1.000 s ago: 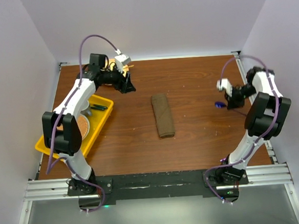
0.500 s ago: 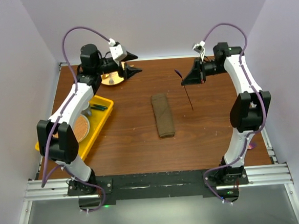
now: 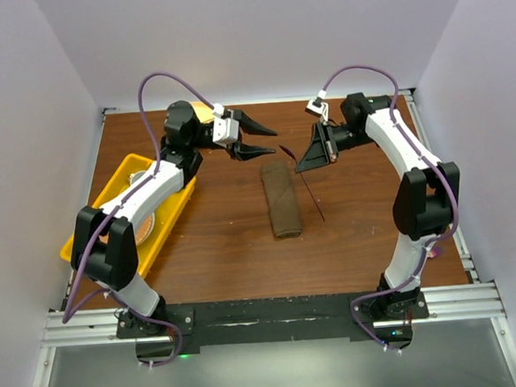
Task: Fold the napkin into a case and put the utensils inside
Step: Pass from the right arm to the left, then pass from the left arm to the right
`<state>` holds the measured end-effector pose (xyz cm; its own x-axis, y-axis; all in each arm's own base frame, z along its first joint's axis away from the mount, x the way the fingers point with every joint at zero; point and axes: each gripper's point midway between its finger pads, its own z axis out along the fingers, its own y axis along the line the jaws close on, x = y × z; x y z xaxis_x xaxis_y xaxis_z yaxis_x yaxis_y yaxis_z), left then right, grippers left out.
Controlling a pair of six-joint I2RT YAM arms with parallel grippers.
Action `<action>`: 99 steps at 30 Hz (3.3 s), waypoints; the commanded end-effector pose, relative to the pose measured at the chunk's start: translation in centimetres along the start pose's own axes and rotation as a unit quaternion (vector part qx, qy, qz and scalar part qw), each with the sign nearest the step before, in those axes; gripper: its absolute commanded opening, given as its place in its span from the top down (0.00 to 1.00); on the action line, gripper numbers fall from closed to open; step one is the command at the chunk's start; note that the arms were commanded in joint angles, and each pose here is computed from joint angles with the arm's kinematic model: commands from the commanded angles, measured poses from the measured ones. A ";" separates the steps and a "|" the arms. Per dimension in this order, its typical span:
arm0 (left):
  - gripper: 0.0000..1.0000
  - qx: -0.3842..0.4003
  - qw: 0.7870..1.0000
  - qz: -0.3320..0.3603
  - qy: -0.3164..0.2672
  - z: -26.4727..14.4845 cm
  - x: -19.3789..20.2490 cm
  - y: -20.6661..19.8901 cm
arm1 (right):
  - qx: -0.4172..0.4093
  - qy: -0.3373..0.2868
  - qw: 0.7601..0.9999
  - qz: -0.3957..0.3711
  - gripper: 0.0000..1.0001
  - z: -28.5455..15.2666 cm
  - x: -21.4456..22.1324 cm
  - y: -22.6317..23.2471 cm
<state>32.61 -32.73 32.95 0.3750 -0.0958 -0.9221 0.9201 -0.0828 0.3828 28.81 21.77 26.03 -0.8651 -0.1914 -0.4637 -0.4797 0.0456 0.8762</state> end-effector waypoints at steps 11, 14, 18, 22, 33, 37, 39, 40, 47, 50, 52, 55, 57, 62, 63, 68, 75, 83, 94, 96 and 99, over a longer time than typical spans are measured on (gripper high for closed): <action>0.53 0.028 0.999 0.032 -0.027 0.5 -0.7 -1.6 | -0.086 -0.007 0.996 -0.031 1.00 1.5 0.0 6.9; 0.53 0.029 0.999 0.014 -0.031 0.5 -0.9 -1.8 | -0.091 0.000 0.995 -0.039 1.00 2.0 0.2 7.4; 0.60 0.036 0.999 0.011 -0.035 0.5 -1.1 -2.3 | -0.096 0.009 0.994 -0.042 1.00 2.5 0.7 8.0; 0.94 0.051 0.998 -0.015 -0.033 0.4 -0.9 -3.2 | -0.097 0.010 0.994 -0.049 1.00 2.5 0.6 8.3; 1.00 0.022 0.992 -0.091 0.089 -2.0 3.1 0.2 | 0.146 0.057 0.964 -0.215 0.42 0.6 -1.7 2.7; 1.00 0.005 0.954 -0.220 0.202 -3.5 7.2 -0.1 | 0.205 0.070 0.939 -0.265 0.30 0.1 -2.0 1.2; 1.00 0.010 0.947 -0.240 0.214 -3.6 7.4 -0.1 | 0.227 0.088 0.925 -0.292 0.29 0.1 -1.6 0.4; 1.00 0.002 0.944 -0.246 0.220 -3.7 7.7 0.1 | 0.245 0.100 0.920 -0.289 0.29 0.3 -1.0 -0.5; 1.00 -0.020 0.938 -0.266 0.222 -3.6 8.0 0.4 | 0.276 0.112 0.914 -0.277 0.32 1.4 -0.3 -3.1; 1.00 -0.019 0.938 -0.264 0.224 -3.5 8.0 0.4 | 0.290 0.111 0.912 -0.269 0.32 1.8 -0.2 -4.2; 1.00 -0.017 0.939 -0.260 0.225 -3.4 8.0 0.4 | 0.297 0.108 0.911 -0.266 0.33 2.0 -0.3 -5.0; 1.00 -0.018 0.940 -0.255 0.225 -3.2 7.9 0.5 | 0.289 0.111 0.918 -0.249 0.44 2.5 0.1 -5.6; 1.00 -0.021 0.941 -0.255 0.223 -3.1 7.8 0.8 | 0.282 0.107 0.926 -0.228 0.53 3.0 0.2 -5.8; 1.00 -0.031 0.941 -0.250 0.224 -2.9 7.8 1.6 | 0.253 0.108 0.942 -0.192 0.64 4.1 0.8 -5.9; 1.00 -0.031 0.941 -0.250 0.225 -2.9 7.8 1.6 | 0.251 0.108 0.943 -0.190 0.75 4.2 0.8 -5.9; 0.93 -0.032 0.944 -0.246 0.220 -3.0 7.3 1.8 | 0.255 0.098 0.947 -0.168 1.00 4.4 0.5 -6.4; 0.54 -0.136 0.921 -0.355 0.082 -8.3 5.5 6.5 | 0.183 0.018 0.971 -0.154 1.00 5.6 -1.1 -3.5; 0.52 -0.157 0.918 -0.363 -0.007 -9.0 3.5 7.1 | 0.140 -0.065 0.982 -0.106 1.00 6.6 -3.4 -2.4; 0.49 -0.163 0.913 -0.374 -0.024 -8.8 3.7 8.0 | 0.137 -0.098 0.981 -0.093 1.00 6.6 -4.3 -2.1; 0.48 -0.155 0.913 -0.377 -0.025 -8.7 3.7 7.6 | 0.135 -0.103 0.983 -0.073 1.00 6.5 -4.3 -2.5; 0.46 -0.140 0.913 -0.383 -0.035 -8.5 3.4 6.9 | 0.126 -0.108 0.983 -0.073 1.00 6.5 -4.6 -2.4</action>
<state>42.53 -25.04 30.31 -0.4277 -0.1640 -0.8889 0.8782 0.1575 -0.4516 32.97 28.78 22.64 -0.8029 -0.0450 -0.5944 -0.5720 0.3388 0.7470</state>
